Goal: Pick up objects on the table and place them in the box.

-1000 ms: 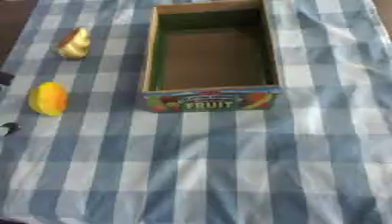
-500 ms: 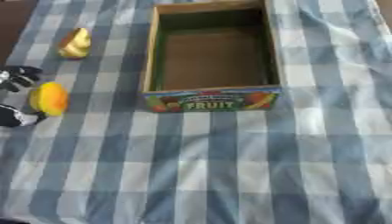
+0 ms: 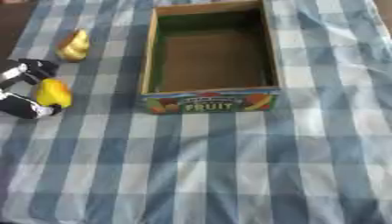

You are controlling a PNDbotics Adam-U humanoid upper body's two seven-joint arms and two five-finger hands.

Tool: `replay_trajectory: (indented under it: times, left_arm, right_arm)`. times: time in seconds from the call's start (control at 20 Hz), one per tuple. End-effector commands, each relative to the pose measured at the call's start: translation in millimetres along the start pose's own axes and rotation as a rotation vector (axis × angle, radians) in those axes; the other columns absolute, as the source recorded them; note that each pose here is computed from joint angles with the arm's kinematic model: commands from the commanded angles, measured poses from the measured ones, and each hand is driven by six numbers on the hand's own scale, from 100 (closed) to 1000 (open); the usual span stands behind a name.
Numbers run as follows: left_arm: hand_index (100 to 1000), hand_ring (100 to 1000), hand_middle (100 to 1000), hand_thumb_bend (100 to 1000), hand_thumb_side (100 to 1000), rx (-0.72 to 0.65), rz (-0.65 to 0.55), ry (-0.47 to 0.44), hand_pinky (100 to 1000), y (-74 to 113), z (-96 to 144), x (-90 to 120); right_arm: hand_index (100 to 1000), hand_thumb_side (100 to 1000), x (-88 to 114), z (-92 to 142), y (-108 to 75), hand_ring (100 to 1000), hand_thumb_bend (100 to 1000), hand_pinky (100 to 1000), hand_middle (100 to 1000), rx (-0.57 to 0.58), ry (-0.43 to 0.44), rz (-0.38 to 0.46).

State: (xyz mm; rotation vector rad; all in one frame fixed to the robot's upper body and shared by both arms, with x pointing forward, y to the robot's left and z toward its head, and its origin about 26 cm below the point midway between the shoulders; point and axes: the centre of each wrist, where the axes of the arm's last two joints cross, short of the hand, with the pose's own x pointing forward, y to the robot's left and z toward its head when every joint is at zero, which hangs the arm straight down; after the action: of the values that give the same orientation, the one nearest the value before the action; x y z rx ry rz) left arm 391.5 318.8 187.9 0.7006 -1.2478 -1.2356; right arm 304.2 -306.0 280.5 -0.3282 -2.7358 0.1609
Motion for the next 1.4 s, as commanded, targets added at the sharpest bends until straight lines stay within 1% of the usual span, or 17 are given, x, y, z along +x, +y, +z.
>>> replay_trajectory:
  times: [0.05, 0.15, 0.2, 0.25, 0.4, 0.45, 0.55, 0.65, 0.8, 0.9, 0.95, 1.0, 1.2, 1.3, 1.35, 1.4]
  left_arm:
    - [878, 789, 740, 503, 100, -0.018, -0.069, 0.061, 780, 9.8, 0.4, -3.7]
    - [857, 762, 713, 404, 100, 0.005, -0.08, 0.081, 754, 9.8, -2.0, -4.8]
    - [855, 751, 710, 395, 100, 0.024, -0.08, 0.085, 745, 9.4, -3.0, -4.7]
    - [836, 733, 682, 316, 100, 0.046, -0.076, 0.078, 736, 9.4, -3.6, -3.4]
    - [837, 722, 681, 318, 100, 0.089, -0.049, 0.043, 733, 10.0, -3.1, 0.5]
    - [818, 705, 656, 263, 100, 0.098, -0.037, 0.032, 730, 10.9, -2.8, 1.5]
    - [797, 676, 631, 241, 100, 0.105, -0.017, 0.016, 719, 11.9, -2.3, 3.3]
    - [796, 672, 631, 240, 100, 0.098, 0.001, -0.006, 716, 13.7, -0.3, 6.8]
    - [787, 659, 618, 172, 100, 0.116, 0.007, -0.037, 704, 23.9, 8.0, 16.7]
    - [787, 655, 617, 143, 100, 0.158, -0.002, -0.071, 701, 34.9, 16.8, 28.7]
    - [788, 656, 617, 123, 100, 0.187, -0.013, -0.099, 704, 42.4, 22.4, 37.2]
    - [788, 656, 617, 121, 100, 0.217, -0.026, -0.13, 704, 50.0, 28.7, 46.5]
    - [788, 658, 618, 124, 100, 0.326, -0.111, -0.29, 710, 80.7, 54.4, 96.5]
    - [786, 659, 617, 119, 100, 0.371, -0.148, -0.373, 711, 91.6, 63.4, 123.0]
    - [785, 658, 616, 100, 115, 0.391, -0.163, -0.412, 711, 96.0, 66.4, 135.8]
    - [784, 659, 615, 115, 100, 0.407, -0.177, -0.446, 712, 99.3, 68.3, 147.2]
  right_arm:
    - [757, 652, 7.3, -5.8, -0.1, 882, 100, 780, 712, 0.008, -0.035, -0.011]
    - [756, 653, 7.1, -5.5, 0.4, 880, 100, 780, 709, 0.004, -0.032, -0.023]
    - [756, 644, 7.1, -5.5, 0.6, 880, 100, 780, 709, 0.004, -0.031, -0.028]
    - [756, 653, 7.2, -5.6, 0.8, 880, 100, 780, 709, 0.005, -0.031, -0.033]
    - [755, 653, 7.2, -5.7, 1.0, 878, 100, 780, 707, 0.011, -0.031, -0.038]
    - [755, 653, 7.2, -5.7, 1.3, 879, 100, 781, 707, 0.012, -0.03, -0.04]
    - [755, 652, 7.0, -5.4, 2.4, 879, 100, 781, 706, 0.017, -0.026, -0.045]
    - [755, 652, 6.9, -5.0, 2.7, 879, 100, 781, 706, 0.025, -0.022, -0.045]
    - [756, 652, 6.9, -4.7, 2.0, 880, 100, 782, 706, 0.028, -0.019, -0.041]
    - [756, 652, 7.0, -4.9, 1.4, 879, 100, 782, 706, 0.027, -0.019, -0.039]
    - [756, 652, 7.1, -5.1, 0.9, 879, 100, 783, 707, 0.026, -0.02, -0.037]
    - [756, 652, 7.2, -5.3, 0.1, 879, 100, 783, 707, 0.025, -0.022, -0.033]
    - [758, 651, 8.1, -7.0, -1.6, 877, 100, 784, 707, 0.02, -0.031, -0.024]
    - [759, 651, 8.9, -8.7, -2.3, 876, 100, 784, 707, 0.018, -0.04, -0.022]
    - [760, 669, 9.4, -9.9, -2.7, 874, 100, 784, 708, 0.015, -0.047, -0.021]
    - [760, 650, 10.0, -11.1, -3.2, 873, 100, 785, 708, 0.012, -0.053, -0.019]
